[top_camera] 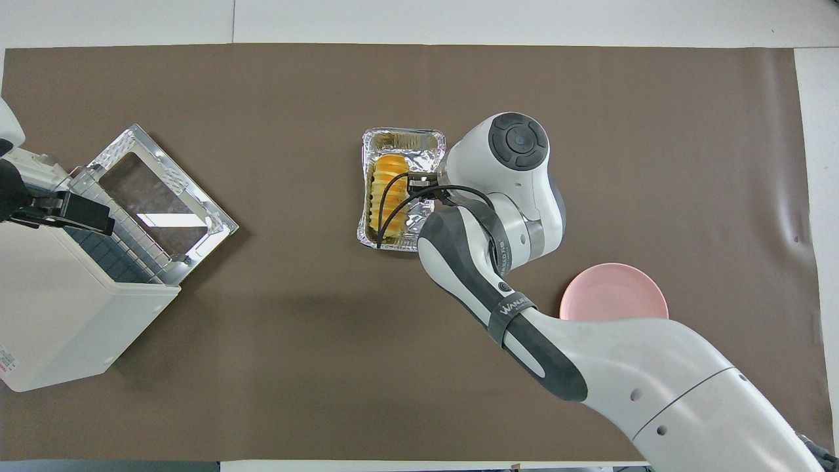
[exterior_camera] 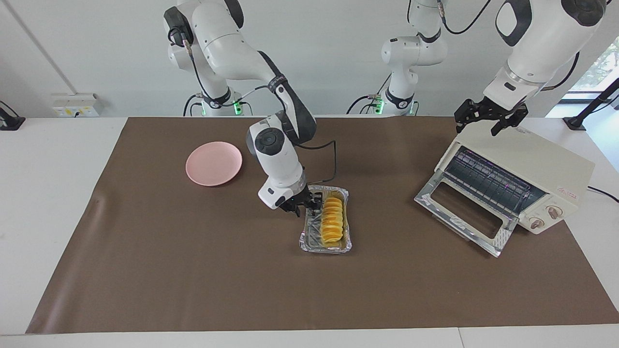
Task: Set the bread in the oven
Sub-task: 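Release the tray with the right gripper while the left gripper grasps it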
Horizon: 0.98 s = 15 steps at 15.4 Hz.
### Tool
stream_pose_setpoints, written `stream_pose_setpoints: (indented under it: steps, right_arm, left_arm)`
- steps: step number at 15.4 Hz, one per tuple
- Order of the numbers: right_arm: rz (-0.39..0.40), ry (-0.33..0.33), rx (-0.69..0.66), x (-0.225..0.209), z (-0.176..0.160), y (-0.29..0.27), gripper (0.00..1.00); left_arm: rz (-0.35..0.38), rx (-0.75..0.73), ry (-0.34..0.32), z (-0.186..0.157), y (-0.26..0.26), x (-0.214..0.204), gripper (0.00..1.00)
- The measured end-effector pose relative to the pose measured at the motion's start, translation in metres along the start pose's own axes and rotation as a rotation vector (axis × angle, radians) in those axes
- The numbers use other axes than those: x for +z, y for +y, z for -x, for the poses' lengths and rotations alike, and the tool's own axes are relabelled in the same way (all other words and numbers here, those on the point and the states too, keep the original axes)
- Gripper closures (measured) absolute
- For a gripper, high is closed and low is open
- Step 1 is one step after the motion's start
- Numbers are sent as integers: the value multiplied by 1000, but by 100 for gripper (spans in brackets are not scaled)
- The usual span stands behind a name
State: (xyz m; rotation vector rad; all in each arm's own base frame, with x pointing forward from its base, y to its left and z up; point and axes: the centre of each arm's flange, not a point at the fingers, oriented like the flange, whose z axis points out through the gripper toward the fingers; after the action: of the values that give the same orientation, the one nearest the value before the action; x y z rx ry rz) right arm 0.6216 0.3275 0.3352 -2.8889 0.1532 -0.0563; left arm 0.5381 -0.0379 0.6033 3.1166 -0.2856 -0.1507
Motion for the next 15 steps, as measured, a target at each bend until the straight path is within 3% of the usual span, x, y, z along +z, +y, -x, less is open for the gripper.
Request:
stream_pose_setpoints:
  steps: [5,8,12,15]
  right_arm:
    - [11,-3,40,-69,-18,22,23]
    - [45,-57,91,-145,-16,64,0]
    - [179,-133,43,-224,3,125,0]
    - [193,-176,-18,-278,12,187,0]
  left_arm:
    - [0,-1,0,0,0,0,0]
    - [1,-5,0,0,-3,0,0]
    - [-1,1,3,1,2,-2,0]
    - [-2,-1,16,-1,10,-4,0]
